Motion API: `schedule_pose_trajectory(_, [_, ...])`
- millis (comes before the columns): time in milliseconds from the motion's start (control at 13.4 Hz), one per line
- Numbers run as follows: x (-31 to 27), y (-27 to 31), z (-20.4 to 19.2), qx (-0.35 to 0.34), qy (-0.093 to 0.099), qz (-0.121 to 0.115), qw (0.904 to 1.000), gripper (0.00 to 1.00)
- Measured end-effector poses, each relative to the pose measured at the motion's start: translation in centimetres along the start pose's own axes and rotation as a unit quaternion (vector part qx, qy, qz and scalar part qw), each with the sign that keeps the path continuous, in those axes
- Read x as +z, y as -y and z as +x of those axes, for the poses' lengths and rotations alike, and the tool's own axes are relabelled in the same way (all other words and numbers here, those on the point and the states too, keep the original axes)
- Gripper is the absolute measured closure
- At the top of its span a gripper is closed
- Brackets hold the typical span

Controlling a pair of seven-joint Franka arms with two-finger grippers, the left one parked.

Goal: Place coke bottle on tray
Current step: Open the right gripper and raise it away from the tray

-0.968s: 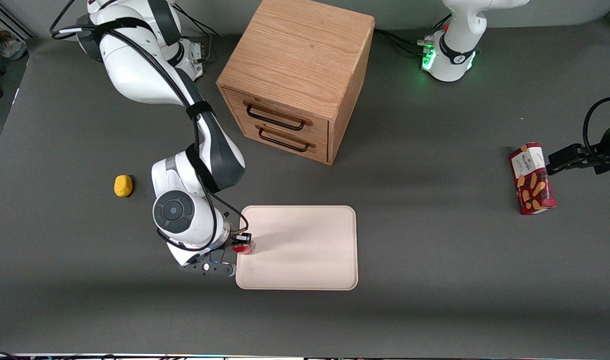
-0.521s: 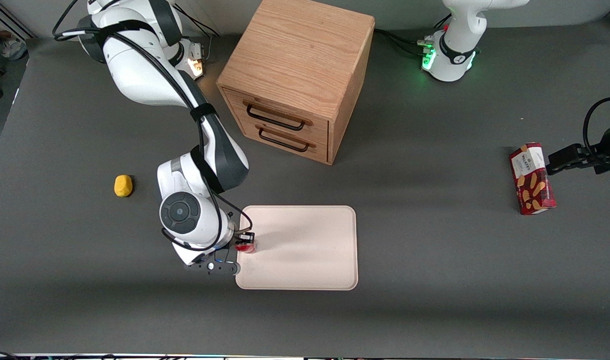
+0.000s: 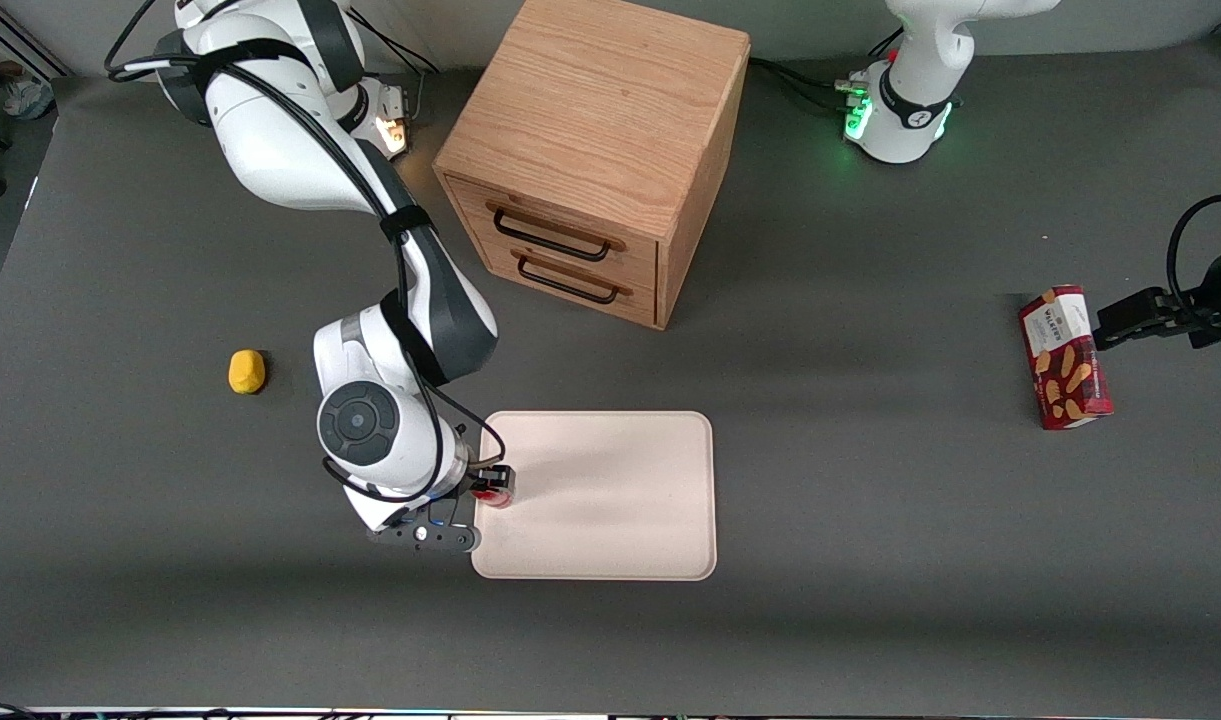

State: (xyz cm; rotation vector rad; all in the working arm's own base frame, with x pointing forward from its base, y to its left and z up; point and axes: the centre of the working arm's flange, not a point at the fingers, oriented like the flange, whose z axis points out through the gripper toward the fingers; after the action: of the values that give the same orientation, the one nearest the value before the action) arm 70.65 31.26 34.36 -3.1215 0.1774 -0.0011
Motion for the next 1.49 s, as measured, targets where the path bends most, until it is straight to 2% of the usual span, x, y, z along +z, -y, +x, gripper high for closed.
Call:
schedule_pose_trajectory(74, [-1.1,-0.1,-0.2,0.000,0.002,0.000,1.0000,0.04])
schedule_pose_trajectory(149, [-2.5,-0.4,-0.6,0.000,0.012,-0.004,0.9999,0.00])
schedule_pose_trajectory(372, [-9.2,-1.7,-2.5,0.001,0.036,-0.010,0.9993,0.00])
schedule_pose_trajectory(670, [-18.5,-4.3,-6.9,-0.002,0.080,-0.024,0.9965,0.00])
schedule_pose_trajectory(968, [-26.0,-8.9,-10.6,0.009,0.114,-0.034,0.9929,0.00])
schedule_pose_trajectory(1191, [-29.0,-13.1,-11.5,0.014,0.130,-0.031,0.9909,0.00])
schedule_pose_trajectory(1489, [-29.8,-20.1,-11.4,-0.009,0.144,-0.030,0.9890,0.00])
